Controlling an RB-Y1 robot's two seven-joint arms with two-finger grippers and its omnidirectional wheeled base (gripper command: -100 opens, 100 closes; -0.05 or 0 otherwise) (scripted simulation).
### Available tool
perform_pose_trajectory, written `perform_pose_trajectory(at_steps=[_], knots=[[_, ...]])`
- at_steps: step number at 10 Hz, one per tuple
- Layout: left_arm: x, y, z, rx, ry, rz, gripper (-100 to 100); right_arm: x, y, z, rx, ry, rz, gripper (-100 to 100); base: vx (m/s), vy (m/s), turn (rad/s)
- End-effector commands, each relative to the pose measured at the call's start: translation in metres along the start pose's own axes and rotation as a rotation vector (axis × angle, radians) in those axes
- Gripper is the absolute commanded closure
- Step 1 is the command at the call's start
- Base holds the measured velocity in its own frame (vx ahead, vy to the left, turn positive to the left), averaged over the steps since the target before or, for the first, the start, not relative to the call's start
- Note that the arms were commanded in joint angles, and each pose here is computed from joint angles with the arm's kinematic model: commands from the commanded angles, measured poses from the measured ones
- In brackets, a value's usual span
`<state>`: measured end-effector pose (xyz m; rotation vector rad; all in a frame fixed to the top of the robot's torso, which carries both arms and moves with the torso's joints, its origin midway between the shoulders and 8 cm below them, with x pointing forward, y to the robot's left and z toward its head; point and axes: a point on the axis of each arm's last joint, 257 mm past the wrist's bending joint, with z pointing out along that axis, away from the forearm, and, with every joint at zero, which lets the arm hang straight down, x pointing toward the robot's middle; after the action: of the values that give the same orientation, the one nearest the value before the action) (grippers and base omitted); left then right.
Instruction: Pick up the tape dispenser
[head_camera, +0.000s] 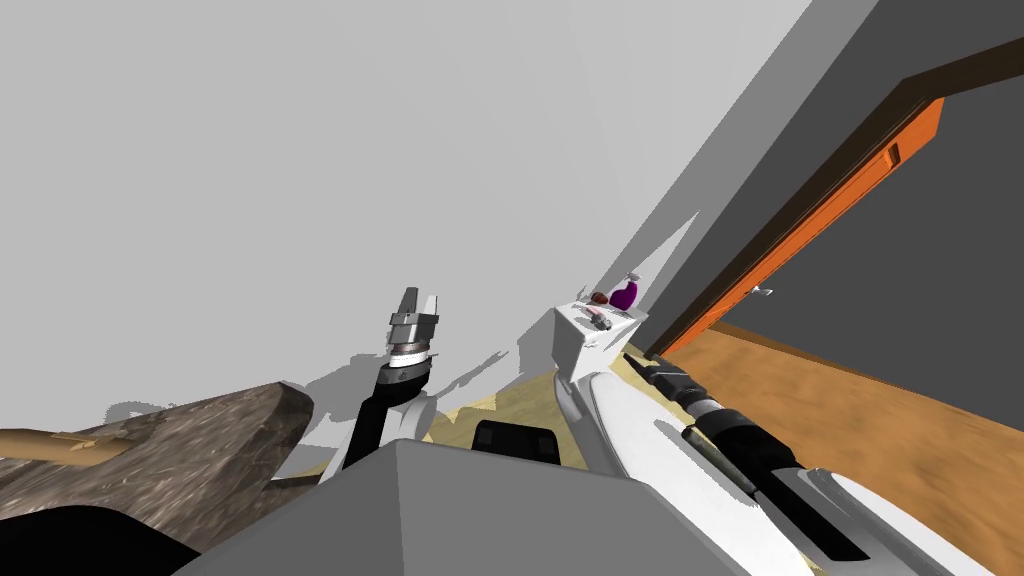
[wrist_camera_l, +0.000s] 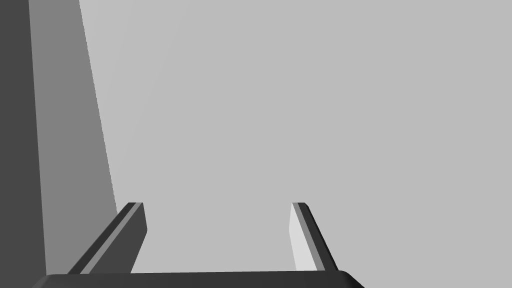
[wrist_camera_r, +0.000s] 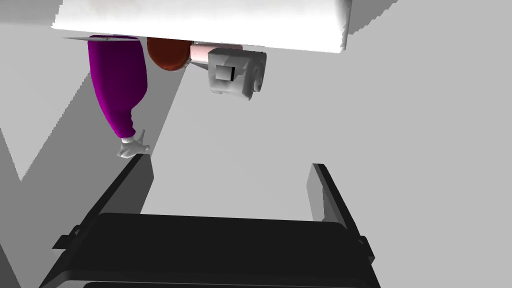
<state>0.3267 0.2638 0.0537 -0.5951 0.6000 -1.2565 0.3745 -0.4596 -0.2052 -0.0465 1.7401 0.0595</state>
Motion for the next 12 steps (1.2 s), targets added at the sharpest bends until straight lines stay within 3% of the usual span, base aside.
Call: perform_pose_trajectory(at_steps=[1, 2, 3, 6, 7, 12], knots=[[0.0, 0.0, 0.0, 0.0, 0.0, 0.0, 0, 0.004, -0.018, -0.003, 0.013, 0.041, -0.109, -100, 0.002, 0.038, 0.014], [0.0, 0.0, 0.0, 0.0, 0.0, 0.0, 0, 0.008, -0.032, -0.005, 0.025, 0.07, -0.189, -100, 0.0, 0.045, 0.022], [0.0, 0.0, 0.0, 0.0, 0.0, 0.0, 0, 0.007, -0.033, -0.004, 0.022, 0.072, -0.195, -100, 0.004, 0.033, 0.009], [0.0, 0.0, 0.0, 0.0, 0.0, 0.0, 0, 0.01, -0.072, -0.008, 0.038, 0.154, -0.439, -100, 0.015, 0.033, 0.034], [0.0, 0.0, 0.0, 0.0, 0.0, 0.0, 0, 0.008, -0.072, -0.008, 0.036, 0.155, -0.445, -100, 0.02, 0.028, 0.016], [0.0, 0.0, 0.0, 0.0, 0.0, 0.0, 0, 0.003, -0.119, -0.01, 0.016, 0.263, -0.805, -100, 0.037, 0.025, 0.054]])
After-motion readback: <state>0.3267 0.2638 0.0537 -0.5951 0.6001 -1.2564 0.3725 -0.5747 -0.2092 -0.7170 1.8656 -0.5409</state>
